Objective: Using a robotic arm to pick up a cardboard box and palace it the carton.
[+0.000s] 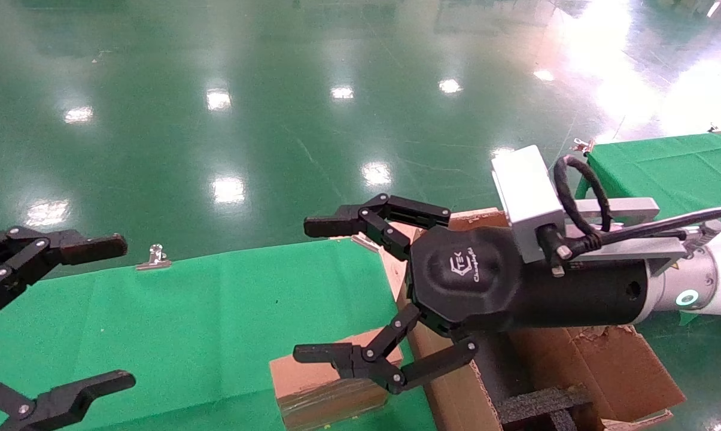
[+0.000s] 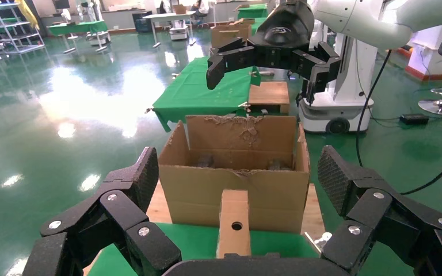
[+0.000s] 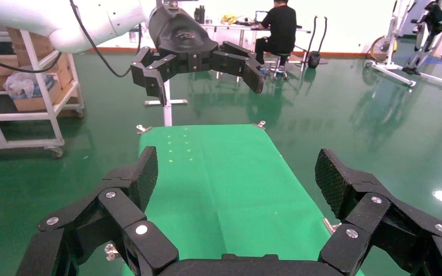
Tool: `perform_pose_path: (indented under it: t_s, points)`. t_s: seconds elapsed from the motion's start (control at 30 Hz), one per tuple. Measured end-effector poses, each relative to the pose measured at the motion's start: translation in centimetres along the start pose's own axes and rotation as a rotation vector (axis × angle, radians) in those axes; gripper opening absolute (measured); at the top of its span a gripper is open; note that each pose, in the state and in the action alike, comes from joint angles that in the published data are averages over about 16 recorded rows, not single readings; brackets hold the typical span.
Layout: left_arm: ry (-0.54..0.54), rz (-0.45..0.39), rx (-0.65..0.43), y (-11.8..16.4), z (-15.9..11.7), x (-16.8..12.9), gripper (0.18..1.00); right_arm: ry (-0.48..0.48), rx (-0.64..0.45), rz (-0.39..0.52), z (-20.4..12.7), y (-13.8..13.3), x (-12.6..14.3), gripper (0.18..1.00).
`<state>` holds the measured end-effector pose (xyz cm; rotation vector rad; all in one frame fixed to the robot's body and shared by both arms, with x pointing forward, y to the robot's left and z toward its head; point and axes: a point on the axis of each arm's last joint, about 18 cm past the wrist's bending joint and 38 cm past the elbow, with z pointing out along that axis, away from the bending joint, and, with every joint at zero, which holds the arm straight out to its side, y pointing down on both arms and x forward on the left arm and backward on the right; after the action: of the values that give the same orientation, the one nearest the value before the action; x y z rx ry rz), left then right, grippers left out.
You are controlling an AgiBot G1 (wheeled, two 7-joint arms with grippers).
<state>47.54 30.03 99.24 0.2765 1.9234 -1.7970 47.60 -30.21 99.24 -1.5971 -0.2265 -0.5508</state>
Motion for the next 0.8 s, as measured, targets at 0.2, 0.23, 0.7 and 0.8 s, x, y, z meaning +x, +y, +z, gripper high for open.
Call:
perform_pose_path:
  t_s: [0.2, 0.23, 0.7, 0.8]
  points:
    - [0.000, 0.000, 0.000, 0.02, 0.01, 0.01, 1.001, 0.000, 0.000, 0.000, 0.00, 0.00, 0.00, 1.000]
    - [0.001, -0.001, 0.000, 0.02, 0.01, 0.01, 1.001, 0.000, 0.000, 0.000, 0.00, 0.00, 0.00, 1.000]
    - [0.002, -0.002, 0.000, 0.05, 0.03, 0.03, 0.996, 0.001, -0.009, 0.000, 0.05, 0.14, 0.04, 1.000]
    - [0.002, -0.002, 0.000, 0.05, 0.03, 0.03, 0.989, 0.000, -0.033, 0.001, 0.25, 0.47, 0.14, 1.000]
